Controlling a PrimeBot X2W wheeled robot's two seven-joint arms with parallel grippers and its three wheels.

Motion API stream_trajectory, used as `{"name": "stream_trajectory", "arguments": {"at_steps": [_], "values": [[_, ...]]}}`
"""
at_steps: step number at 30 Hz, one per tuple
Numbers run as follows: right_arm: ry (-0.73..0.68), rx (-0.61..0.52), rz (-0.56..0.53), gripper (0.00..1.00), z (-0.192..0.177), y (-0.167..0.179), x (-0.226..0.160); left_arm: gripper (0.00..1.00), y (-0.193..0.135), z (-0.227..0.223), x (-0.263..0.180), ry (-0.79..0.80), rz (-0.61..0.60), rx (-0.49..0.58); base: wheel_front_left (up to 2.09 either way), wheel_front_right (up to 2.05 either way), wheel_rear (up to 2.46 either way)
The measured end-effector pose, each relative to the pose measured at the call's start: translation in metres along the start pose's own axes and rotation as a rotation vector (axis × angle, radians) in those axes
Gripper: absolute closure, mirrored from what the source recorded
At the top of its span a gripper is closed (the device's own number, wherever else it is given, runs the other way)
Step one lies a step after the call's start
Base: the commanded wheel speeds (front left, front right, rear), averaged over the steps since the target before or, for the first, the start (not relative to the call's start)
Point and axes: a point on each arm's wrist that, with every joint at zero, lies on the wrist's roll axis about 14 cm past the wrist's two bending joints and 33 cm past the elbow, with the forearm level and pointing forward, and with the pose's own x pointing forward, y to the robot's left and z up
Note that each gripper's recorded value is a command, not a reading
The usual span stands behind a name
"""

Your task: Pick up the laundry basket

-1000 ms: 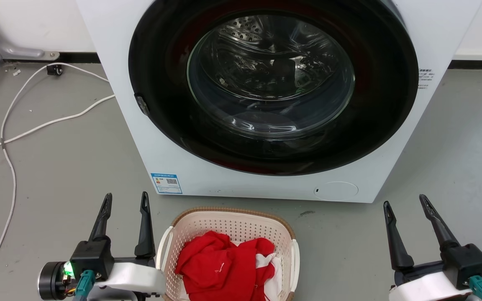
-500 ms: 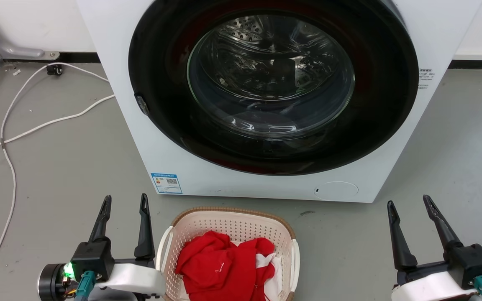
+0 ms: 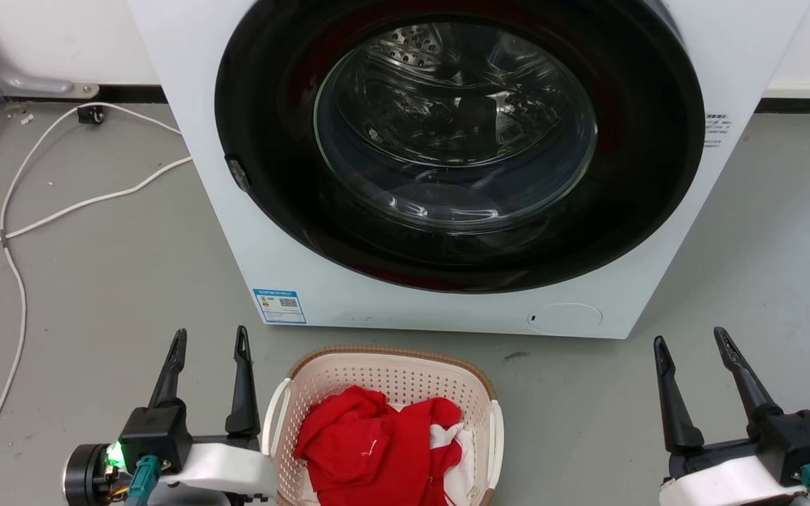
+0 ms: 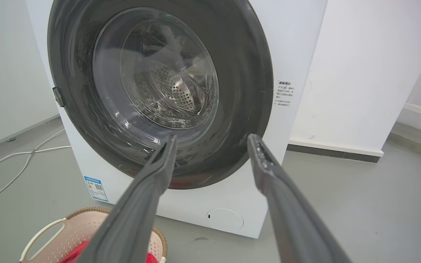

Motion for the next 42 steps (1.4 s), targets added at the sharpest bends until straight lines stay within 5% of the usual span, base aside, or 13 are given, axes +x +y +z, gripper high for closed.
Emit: {"name": "stream_trajectory", "arguments": {"at_steps": [15,30,42], "values": [[0.083,0.028,0.067,0.00,-0.031,0.021,0.022,0.00,0.012,-0.032,0.028,0.084,-0.022,0.032,0.00,0.00,0.00],[0.403,-0.062,0.303,0.00,-0.149,0.074,0.061,0.00,0.021,-0.137,0.087,0.357,-0.115,0.092,0.00,0.00,0.00],[0.705,-0.122,0.445,0.00,-0.247,0.084,0.048,0.00,0.032,-0.237,0.099,0.634,-0.173,0.164,0.00,0.00,0.00]]}}
